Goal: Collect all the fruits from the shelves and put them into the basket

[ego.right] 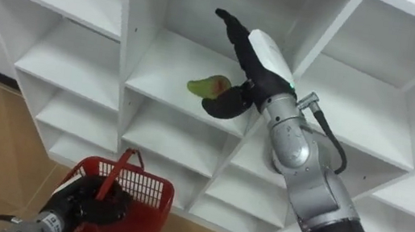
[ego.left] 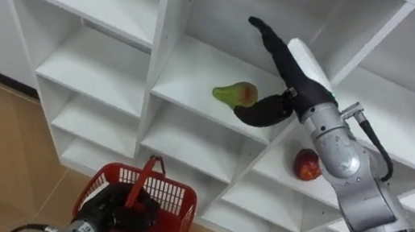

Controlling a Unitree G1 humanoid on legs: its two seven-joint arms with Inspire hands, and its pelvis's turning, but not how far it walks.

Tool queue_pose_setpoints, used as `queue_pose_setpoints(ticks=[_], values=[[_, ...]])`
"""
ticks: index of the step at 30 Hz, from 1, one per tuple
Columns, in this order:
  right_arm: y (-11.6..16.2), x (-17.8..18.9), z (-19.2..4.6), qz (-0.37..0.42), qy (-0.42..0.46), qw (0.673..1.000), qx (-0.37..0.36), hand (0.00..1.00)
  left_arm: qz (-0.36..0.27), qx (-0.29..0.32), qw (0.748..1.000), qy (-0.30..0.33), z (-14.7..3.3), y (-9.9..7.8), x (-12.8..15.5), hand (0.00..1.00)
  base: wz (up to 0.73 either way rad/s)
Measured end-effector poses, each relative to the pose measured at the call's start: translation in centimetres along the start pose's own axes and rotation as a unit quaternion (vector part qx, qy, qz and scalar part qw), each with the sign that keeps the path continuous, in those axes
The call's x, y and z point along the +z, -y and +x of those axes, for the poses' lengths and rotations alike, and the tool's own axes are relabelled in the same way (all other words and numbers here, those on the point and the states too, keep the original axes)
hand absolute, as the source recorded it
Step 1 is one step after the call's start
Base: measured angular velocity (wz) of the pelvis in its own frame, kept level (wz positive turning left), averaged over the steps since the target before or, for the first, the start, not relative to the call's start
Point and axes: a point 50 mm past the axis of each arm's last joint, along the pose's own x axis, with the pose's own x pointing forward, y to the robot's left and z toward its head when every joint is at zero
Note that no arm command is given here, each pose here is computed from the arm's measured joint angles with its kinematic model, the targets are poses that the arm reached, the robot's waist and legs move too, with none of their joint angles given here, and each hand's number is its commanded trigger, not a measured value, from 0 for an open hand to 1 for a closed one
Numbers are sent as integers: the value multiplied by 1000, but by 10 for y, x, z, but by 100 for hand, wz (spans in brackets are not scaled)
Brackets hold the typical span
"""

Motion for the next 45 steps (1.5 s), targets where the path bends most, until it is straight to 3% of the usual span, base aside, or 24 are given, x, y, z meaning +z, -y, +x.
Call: queue_pose_setpoints(ticks=[14, 26, 45], values=[[22, -14, 18, -25, -43, 998, -27, 0, 17, 19, 999, -37, -4, -17, -8, 100, 10], [12, -49, 10, -21, -116, 993, -3, 0, 33, -3, 998, -55, -3, -11, -13, 100, 12], [17, -56, 14, -31, -132, 991, 1, 0, 37, -18, 998, -45, -1, -3, -8, 100, 0]])
